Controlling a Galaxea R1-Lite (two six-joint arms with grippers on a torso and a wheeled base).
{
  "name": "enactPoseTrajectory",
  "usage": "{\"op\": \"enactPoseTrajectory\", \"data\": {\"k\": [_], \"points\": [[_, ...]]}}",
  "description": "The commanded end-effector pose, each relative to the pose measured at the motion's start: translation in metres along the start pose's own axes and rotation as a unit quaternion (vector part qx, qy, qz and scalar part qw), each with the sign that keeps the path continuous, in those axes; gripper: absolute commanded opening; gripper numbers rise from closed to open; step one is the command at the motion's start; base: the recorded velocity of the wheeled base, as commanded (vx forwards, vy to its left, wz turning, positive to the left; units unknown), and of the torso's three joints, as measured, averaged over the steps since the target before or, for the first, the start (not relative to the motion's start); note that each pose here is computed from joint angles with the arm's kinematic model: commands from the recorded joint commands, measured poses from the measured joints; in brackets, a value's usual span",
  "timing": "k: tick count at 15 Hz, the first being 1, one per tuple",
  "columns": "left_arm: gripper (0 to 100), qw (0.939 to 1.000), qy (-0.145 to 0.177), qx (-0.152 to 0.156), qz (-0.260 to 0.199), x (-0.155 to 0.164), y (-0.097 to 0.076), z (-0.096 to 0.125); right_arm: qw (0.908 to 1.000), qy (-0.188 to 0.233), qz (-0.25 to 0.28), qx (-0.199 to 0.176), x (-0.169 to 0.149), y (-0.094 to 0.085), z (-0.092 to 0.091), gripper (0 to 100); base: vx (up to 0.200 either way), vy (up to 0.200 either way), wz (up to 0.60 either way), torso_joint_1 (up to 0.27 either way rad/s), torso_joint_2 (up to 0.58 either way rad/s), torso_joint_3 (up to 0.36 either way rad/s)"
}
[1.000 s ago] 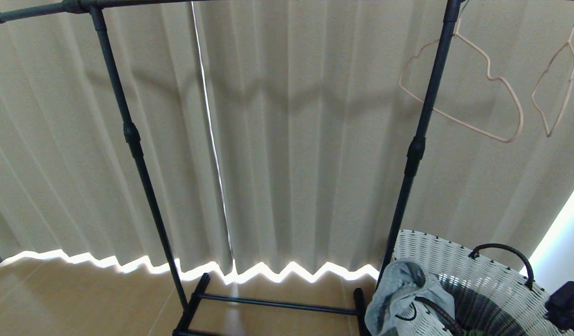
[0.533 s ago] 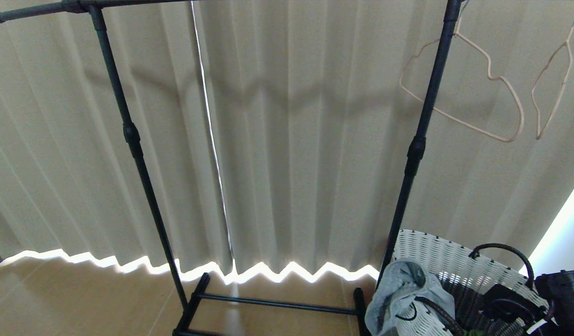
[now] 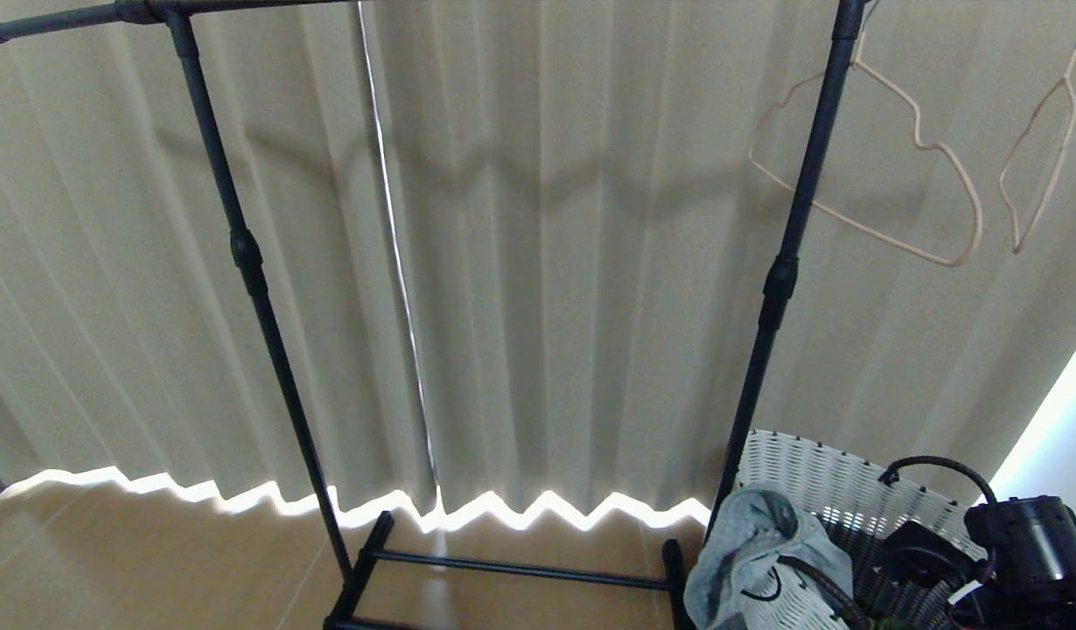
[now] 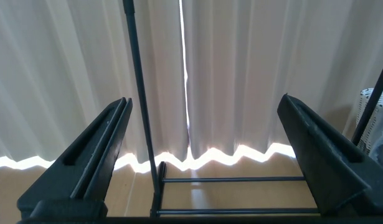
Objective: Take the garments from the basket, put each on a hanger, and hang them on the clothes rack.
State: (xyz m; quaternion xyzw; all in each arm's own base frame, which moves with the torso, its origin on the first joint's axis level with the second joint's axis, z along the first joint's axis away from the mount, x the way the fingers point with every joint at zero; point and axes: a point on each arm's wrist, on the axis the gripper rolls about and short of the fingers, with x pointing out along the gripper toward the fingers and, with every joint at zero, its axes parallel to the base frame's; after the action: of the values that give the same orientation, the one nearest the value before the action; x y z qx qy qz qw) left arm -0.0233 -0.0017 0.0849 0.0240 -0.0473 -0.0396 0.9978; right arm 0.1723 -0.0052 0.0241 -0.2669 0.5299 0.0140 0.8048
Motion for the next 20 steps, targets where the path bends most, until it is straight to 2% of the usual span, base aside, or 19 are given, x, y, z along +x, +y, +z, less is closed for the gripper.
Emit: {"op": "enactPoseTrajectory", "data": {"k": [1,4,7,10,11,15,18,19,20], "points": [[100,1.0,0.0,0.0,0.0,0.0,0.0,0.0,0.9999,-0.011,-0.008,-0.005,-0.004,-0.002,0.001,100,0.0,0.0,0.0,0.0,0.0,0.0],[100,1.0,0.0,0.0,0.0,0.0,0.0,0.0,0.9992,-0.02,-0.034,0.0,-0.011,-0.008,0.001,100,0.0,0.0,0.0,0.0,0.0,0.0],[100,1.0,0.0,-0.001,0.0,0.0,0.0,0.0,0.9997,0.001,-0.022,-0.004,-0.003,-0.006,-0.002,100,0.0,0.0,0.0,0.0,0.0,0.0],[100,1.0,0.001,-0.001,0.001,0.0,0.0,0.0,0.9998,0.0,-0.021,-0.008,0.003,-0.003,-0.001,100,0.0,0.0,0.0,0.0,0.0,0.0],[100,1.0,0.0,-0.001,0.001,0.0,0.0,0.0,0.9997,-0.005,-0.024,-0.008,0.002,-0.003,-0.001,0,0.0,0.0,0.0,0.0,0.0,0.0],[100,1.0,0.0,-0.001,0.001,0.0,0.0,0.0,0.9991,-0.018,-0.035,-0.013,-0.005,-0.005,-0.003,0,0.0,0.0,0.0,0.0,0.0,0.0],[100,1.0,0.0,0.0,0.0,0.0,0.0,0.0,0.9952,-0.074,-0.064,0.005,-0.032,-0.008,-0.011,0,0.0,0.0,0.0,0.0,0.0,0.0],[100,1.0,0.0,0.001,-0.001,0.0,0.0,0.0,0.9841,-0.142,-0.102,0.031,-0.059,-0.016,-0.016,0,0.0,0.0,0.0,0.0,0.0,0.0],[100,1.0,0.0,0.001,-0.001,0.0,0.0,0.0,0.9738,-0.181,-0.129,0.051,-0.074,-0.022,-0.018,0,0.0,0.0,0.0,0.0,0.0,0.0]]}}
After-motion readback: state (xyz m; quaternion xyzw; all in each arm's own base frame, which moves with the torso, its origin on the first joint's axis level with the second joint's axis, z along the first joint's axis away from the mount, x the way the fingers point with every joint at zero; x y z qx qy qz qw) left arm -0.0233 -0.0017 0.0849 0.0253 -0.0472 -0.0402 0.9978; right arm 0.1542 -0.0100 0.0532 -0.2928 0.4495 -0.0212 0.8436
